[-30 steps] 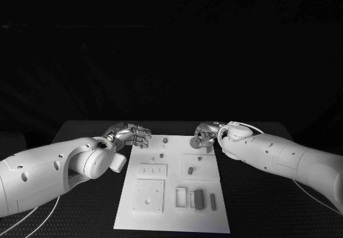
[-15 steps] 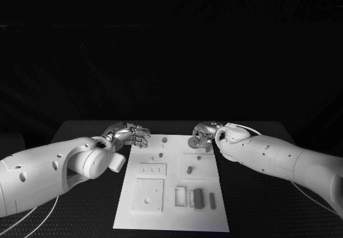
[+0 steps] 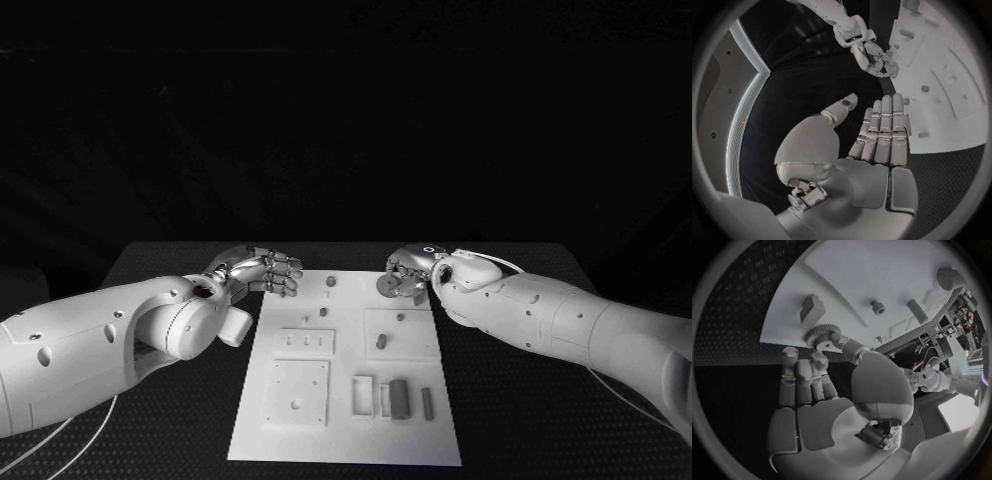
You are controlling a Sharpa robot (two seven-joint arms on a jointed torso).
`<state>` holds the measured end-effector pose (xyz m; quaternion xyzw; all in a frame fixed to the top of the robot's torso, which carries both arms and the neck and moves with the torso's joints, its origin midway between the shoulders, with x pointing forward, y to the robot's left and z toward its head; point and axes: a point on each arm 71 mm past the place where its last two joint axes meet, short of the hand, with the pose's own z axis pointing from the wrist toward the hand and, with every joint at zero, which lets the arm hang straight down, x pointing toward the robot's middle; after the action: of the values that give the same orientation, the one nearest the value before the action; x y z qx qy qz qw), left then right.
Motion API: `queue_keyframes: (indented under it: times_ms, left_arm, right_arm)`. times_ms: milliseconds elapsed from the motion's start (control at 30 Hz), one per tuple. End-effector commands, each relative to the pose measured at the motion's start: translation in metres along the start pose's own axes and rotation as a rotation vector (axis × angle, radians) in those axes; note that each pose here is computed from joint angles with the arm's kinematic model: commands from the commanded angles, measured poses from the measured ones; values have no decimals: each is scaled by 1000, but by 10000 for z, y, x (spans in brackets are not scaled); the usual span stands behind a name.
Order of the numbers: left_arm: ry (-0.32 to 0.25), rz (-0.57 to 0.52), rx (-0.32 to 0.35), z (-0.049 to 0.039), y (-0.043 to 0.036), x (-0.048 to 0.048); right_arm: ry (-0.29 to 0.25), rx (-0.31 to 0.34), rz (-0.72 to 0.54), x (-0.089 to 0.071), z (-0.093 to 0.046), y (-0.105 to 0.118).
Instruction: Assemble the parts on the task board
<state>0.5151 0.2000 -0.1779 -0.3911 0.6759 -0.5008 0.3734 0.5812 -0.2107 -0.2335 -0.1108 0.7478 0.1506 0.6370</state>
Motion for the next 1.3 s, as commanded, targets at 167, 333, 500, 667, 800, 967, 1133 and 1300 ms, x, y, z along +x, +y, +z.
queue_keyframes:
  times_ms: [167,333,500,667,800,967,1133,1300]
  left_arm:
    - [5,3,11,-6,-13,-2]
    - [1,3,12,-7,-12,-12]
    - [-9,4,15,-11,-12,-30]
    - [-16,5,14,-11,-9,-52]
    - [-22,6,15,-7,-8,-68]
    - [-26,7,16,-2,-7,-79]
    - [-28,7,16,-2,-6,-89]
    - [-26,7,17,9,-9,-77]
  right_arm:
    - [36,-1,-22,179,-56,70]
    - [-48,-8,-42,29,-38,174]
    - [-114,-21,-73,-80,-34,289]
    - [-171,-55,-97,-162,-49,434]
    - [-207,-96,-112,-188,-52,602]
    - [-239,-155,-143,-202,-35,868]
    - [-267,-206,-180,-192,-22,1076]
    - [-271,-237,-216,-123,1,1216]
